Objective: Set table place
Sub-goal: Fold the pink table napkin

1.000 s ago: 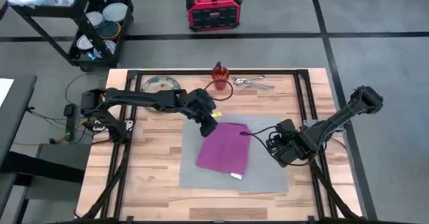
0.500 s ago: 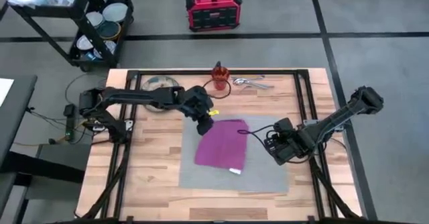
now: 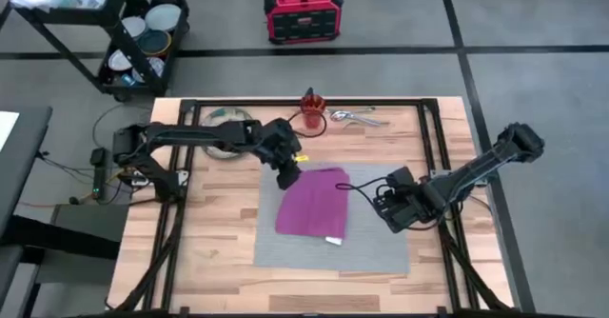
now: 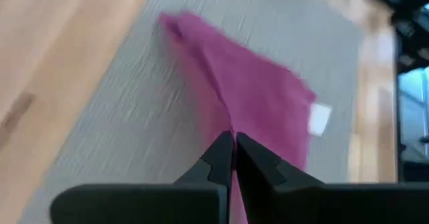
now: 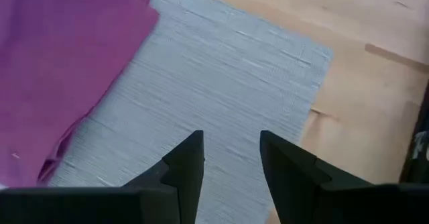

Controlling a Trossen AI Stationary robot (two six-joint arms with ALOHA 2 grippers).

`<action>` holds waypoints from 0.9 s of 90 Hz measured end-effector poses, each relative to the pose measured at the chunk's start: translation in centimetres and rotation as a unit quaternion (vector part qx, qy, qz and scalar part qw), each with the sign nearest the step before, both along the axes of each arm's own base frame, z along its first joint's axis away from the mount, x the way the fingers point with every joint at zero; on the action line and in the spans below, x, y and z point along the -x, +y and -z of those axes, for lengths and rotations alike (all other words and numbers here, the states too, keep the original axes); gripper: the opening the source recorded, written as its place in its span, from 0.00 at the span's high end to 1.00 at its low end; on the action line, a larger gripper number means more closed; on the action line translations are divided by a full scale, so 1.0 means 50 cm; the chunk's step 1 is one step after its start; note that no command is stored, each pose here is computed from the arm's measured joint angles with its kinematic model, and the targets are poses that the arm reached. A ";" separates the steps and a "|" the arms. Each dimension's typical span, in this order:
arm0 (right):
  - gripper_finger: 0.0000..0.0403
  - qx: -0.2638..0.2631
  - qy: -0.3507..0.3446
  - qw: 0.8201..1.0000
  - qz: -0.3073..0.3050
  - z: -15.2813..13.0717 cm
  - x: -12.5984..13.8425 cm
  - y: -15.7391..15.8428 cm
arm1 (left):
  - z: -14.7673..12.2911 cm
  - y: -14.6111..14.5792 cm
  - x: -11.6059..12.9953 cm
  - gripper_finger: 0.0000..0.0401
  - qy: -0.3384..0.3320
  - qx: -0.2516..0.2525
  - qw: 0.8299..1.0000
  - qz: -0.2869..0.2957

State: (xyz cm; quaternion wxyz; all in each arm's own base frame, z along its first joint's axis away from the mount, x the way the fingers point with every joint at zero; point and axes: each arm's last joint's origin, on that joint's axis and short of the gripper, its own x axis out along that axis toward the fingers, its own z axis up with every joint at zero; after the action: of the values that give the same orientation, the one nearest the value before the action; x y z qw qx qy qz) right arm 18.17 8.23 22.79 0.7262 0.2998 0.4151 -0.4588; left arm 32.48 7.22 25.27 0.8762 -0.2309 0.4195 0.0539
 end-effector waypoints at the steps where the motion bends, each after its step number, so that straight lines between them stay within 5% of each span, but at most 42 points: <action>1: 0.67 0.000 0.000 1.000 0.000 0.000 0.000 0.000 | 0.000 0.002 0.001 1.00 0.000 -0.001 1.000 -0.001; 52: 0.67 0.001 0.001 1.000 -0.007 0.000 -0.003 -0.002 | -0.124 0.096 0.055 1.00 -0.018 -0.072 0.997 -0.021; 81: 0.67 0.001 0.002 1.000 -0.008 0.000 -0.003 -0.002 | -0.224 0.061 0.042 1.00 -0.072 -0.091 0.993 0.016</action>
State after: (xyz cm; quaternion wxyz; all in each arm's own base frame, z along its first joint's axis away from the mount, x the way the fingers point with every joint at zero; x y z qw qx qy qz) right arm 18.31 8.11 22.79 0.7295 0.2943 0.4186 -0.4539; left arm 30.36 10.26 36.45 0.9222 -0.1464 0.3526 0.0614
